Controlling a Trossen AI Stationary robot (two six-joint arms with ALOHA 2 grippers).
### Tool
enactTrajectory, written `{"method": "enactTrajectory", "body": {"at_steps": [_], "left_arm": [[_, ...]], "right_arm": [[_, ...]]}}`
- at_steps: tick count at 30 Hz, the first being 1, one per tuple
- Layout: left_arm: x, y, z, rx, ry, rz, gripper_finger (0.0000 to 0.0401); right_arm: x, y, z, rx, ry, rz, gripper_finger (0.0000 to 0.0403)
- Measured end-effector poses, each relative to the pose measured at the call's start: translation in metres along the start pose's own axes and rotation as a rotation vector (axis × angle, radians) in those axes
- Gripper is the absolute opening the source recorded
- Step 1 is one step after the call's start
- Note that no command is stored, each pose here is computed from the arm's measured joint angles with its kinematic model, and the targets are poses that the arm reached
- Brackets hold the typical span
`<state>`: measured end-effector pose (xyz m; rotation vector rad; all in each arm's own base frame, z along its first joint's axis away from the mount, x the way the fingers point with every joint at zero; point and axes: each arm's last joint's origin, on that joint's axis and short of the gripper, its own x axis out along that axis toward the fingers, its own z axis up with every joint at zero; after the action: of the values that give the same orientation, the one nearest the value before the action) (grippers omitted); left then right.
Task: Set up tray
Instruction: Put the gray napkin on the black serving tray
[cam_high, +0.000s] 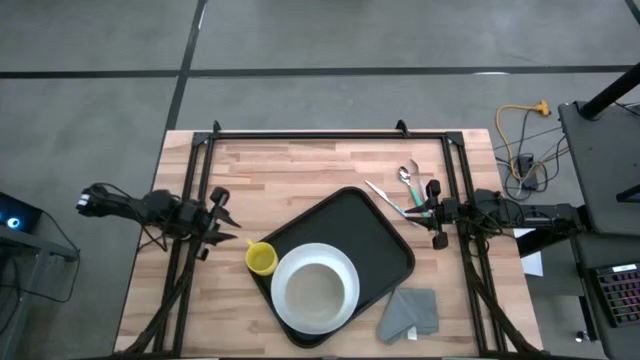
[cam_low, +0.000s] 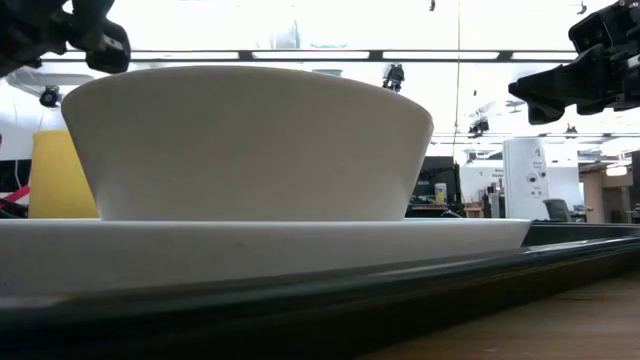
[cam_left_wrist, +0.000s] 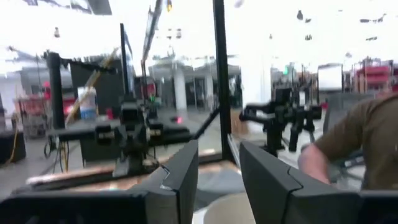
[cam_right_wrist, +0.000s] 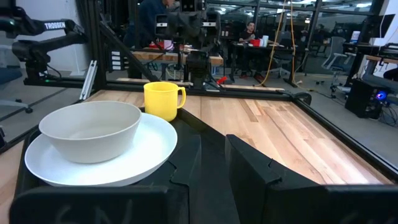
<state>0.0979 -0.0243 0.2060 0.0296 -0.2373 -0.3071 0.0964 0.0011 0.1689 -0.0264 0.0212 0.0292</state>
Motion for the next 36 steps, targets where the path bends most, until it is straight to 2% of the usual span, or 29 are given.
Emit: {"method": "enactTrajectory", "body": {"at_steps": [4,11,23,36], "left_arm": [[-0.006,-0.001,-0.009,0.023,-0.075,0.004,0.0104],[-0.010,-0.001,-0.011,0.031,-0.047,0.003,0.0104],[-0.009,-0.002,-0.021,0.072,0.058,-0.004,0.0104],[-0.010,-0.002,-0.032,0.063,0.165,-0.012,0.0104]], "right_arm": [[0.000,0.000,0.000,0.000,0.000,0.000,0.0068],[0.000,0.000,0.000,0.000,0.000,0.000,0.0068],[0.000,0.000,0.000,0.000,0.001,0.000,0.0068],[0.000,0.000,0.000,0.000,0.001,0.000,0.0068]]}}
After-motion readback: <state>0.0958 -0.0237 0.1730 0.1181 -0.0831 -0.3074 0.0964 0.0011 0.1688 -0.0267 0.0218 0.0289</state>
